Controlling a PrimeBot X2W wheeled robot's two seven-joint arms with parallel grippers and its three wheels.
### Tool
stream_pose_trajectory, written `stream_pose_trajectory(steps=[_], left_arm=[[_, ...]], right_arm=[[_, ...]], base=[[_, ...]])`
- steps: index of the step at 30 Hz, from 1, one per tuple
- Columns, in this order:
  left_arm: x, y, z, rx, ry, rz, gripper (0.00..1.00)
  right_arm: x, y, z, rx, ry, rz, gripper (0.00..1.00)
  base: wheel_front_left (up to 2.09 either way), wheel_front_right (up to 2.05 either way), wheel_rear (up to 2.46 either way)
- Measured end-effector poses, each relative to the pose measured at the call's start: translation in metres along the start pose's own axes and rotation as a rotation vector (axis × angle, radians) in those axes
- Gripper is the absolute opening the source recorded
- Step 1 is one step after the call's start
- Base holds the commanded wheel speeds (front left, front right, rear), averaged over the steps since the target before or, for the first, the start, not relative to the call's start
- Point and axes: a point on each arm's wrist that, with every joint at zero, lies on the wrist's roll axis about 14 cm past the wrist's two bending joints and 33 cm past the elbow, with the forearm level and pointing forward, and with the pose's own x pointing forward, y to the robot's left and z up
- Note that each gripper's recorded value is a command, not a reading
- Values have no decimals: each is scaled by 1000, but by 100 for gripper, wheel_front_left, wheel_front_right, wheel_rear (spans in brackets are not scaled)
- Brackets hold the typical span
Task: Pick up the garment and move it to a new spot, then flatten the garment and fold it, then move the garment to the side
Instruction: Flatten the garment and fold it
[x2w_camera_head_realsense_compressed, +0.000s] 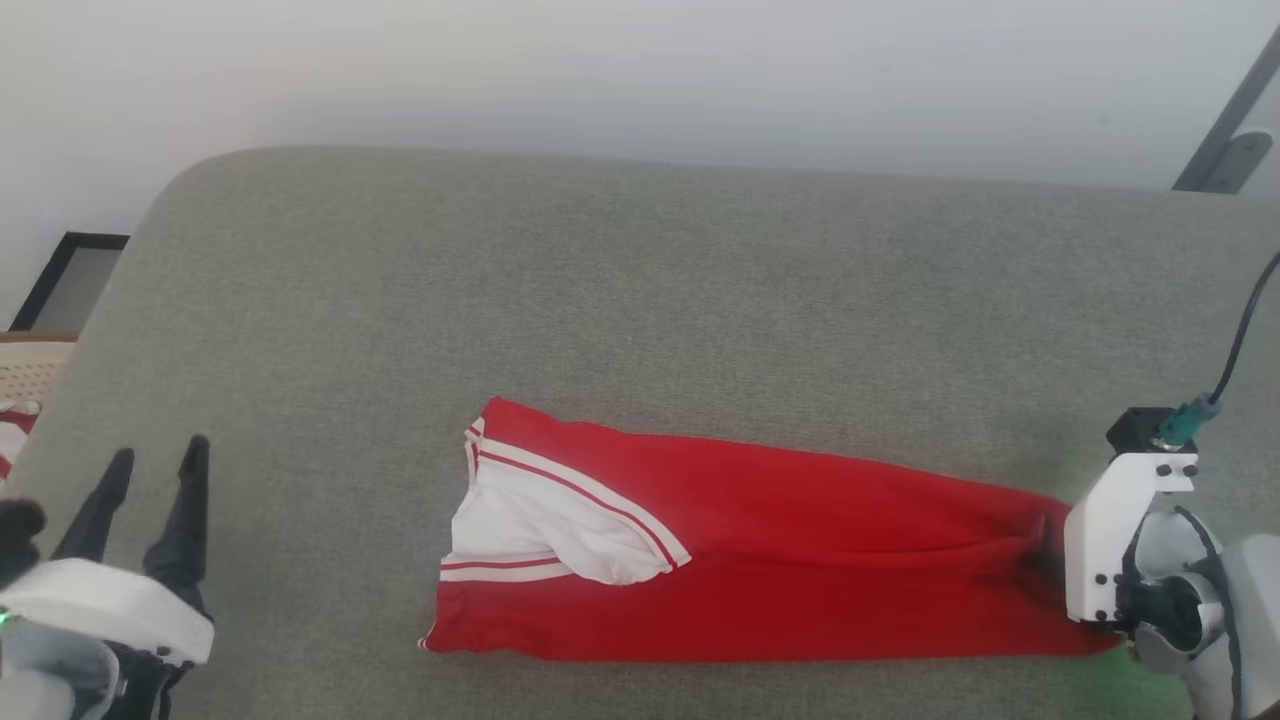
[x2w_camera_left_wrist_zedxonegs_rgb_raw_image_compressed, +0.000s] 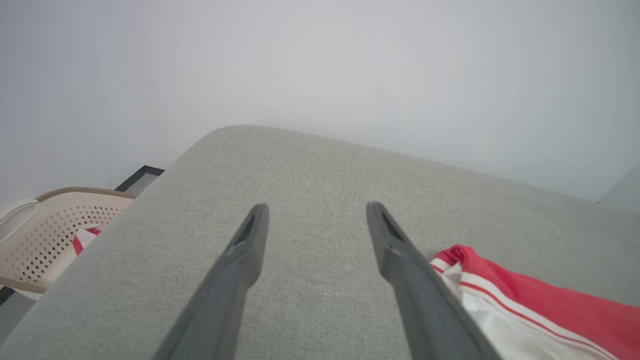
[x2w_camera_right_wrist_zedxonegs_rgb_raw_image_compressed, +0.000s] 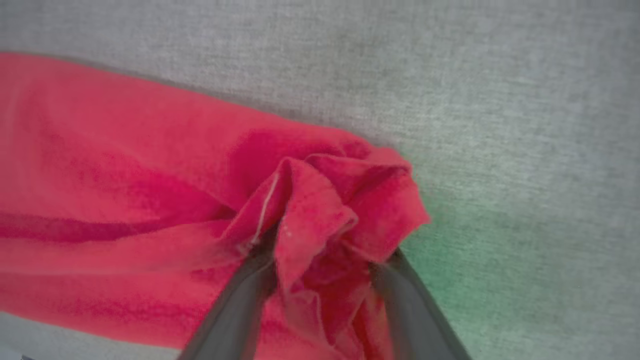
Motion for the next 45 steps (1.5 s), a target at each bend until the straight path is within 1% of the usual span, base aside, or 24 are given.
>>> stream_pose_trajectory(steps=[2, 4, 8, 11, 17, 23, 25, 27, 30, 32, 37, 40, 45], left_arm=[[-5, 7, -2, -22, -10, 22, 100], [-7, 9, -1, -14, -31, 23, 100], [-11, 14, -4, -28, -49, 36, 100], [-12, 14, -3, -57, -67, 34, 100], [-11, 12, -11, -62, -63, 20, 100], [-5, 7, -16, -49, -57, 4, 100], [-3, 5, -18, -47, -53, 1, 100], [0, 1, -20, -51, -52, -8, 100], [3, -2, -20, -52, -54, -17, 100], [5, -3, -20, -54, -54, -21, 100], [7, -8, -19, -58, -62, -35, 100], [7, -12, -19, -64, -65, -43, 100], [3, -13, -18, -66, -67, -47, 100]], right_arm=[[2, 3, 0, -3, -4, 12, 0], [3, 5, 1, 1, -7, 20, 0], [2, -2, 8, 26, -34, 16, 0], [-4, -15, 18, 60, -74, -3, 0], [-22, -69, 26, 139, -126, -109, 0], [-44, -126, 31, 205, -176, -241, 0], [-48, -137, 28, 201, -170, -279, 0], [-50, -141, 28, 200, -171, -290, 0], [-51, -134, 32, 177, -175, -281, 0], [-51, -121, 38, 158, -190, -247, 0], [-49, -67, 45, 104, -213, -101, 0], [-52, -30, 54, 60, -251, -11, 0], [-50, 36, 56, -23, -264, 122, 0]], base=[[0, 0, 0], [0, 0, 0], [0, 0, 0], [0, 0, 0], [0, 0, 0], [0, 0, 0], [0, 0, 0], [0, 0, 0], [0, 0, 0], [0, 0, 0], [0, 0, 0], [0, 0, 0], [0, 0, 0]])
